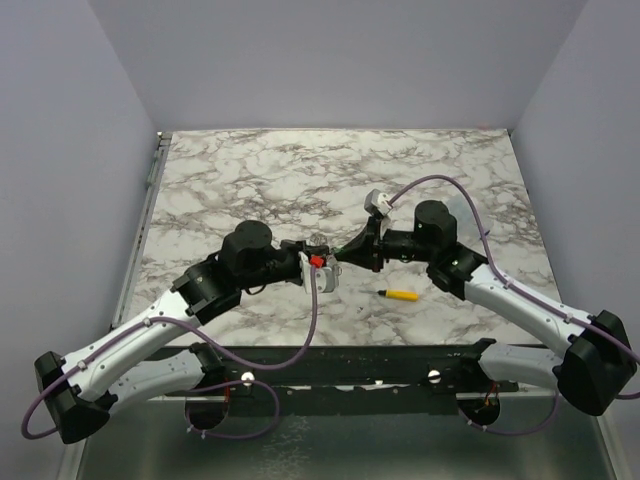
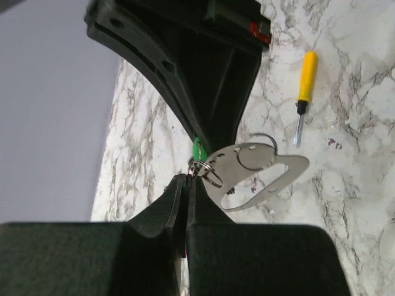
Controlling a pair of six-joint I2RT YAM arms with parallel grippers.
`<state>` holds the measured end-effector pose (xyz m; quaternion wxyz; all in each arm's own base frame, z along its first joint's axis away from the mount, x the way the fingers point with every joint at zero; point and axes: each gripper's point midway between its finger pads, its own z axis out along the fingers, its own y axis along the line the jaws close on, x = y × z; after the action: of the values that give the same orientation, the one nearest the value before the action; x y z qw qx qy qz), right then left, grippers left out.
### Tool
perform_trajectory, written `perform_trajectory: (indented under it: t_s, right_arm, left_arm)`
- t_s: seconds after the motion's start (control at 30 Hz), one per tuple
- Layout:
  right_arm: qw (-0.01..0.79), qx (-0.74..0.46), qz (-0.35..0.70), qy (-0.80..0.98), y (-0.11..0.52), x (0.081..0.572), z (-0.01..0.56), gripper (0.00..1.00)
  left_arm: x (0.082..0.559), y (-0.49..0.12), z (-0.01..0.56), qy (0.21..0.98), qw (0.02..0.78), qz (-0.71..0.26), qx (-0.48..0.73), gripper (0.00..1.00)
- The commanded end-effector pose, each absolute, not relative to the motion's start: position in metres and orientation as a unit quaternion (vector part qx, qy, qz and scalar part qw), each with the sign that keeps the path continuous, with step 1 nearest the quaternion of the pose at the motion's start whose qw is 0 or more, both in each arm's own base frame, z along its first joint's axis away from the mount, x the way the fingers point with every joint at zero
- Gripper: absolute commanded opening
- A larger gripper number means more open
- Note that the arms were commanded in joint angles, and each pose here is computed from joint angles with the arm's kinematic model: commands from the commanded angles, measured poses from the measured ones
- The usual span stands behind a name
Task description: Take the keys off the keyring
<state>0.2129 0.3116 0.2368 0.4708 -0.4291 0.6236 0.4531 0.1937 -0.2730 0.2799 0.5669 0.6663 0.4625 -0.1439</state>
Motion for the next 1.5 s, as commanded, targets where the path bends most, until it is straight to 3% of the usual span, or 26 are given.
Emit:
perform_trajectory:
  t_s: [0.0,0.4,0.97,1.3,1.37,1.47]
  right_arm:
    - [0.440,-0.409,0.453,0.659,0.303,0.207,0.213,0.01]
    - [0.409,-0.395,0.375,0.732,0.274,0.235,0.160,0.01]
    - [0.271,-0.378,0.451,0.762,0.315,0.250,0.100,0.01]
    - [0.240,-0.359,0.500,0.751,0.339,0.243,0.104,0.01]
    - [0.240,-0.357,0.505,0.748,0.339,0.240,0.109,0.01]
    - [0.237,-0.359,0.513,0.743,0.335,0.231,0.116,0.01]
  left_arm:
    - [0.211,-0.272,0.267,0.469,0.628,-0.126,0.609,0.00]
    - [0.237,-0.292,0.215,0.423,0.692,-0.114,0.574,0.00]
    - [0.208,-0.226,0.094,0.485,0.624,-0.100,0.604,0.00]
    - [0.208,-0.206,0.098,0.509,0.592,-0.079,0.620,0.00]
    - [0.203,-0.203,0.107,0.522,0.584,-0.092,0.614,0.08]
    - [0.202,-0.200,0.133,0.559,0.588,-0.115,0.574,0.33]
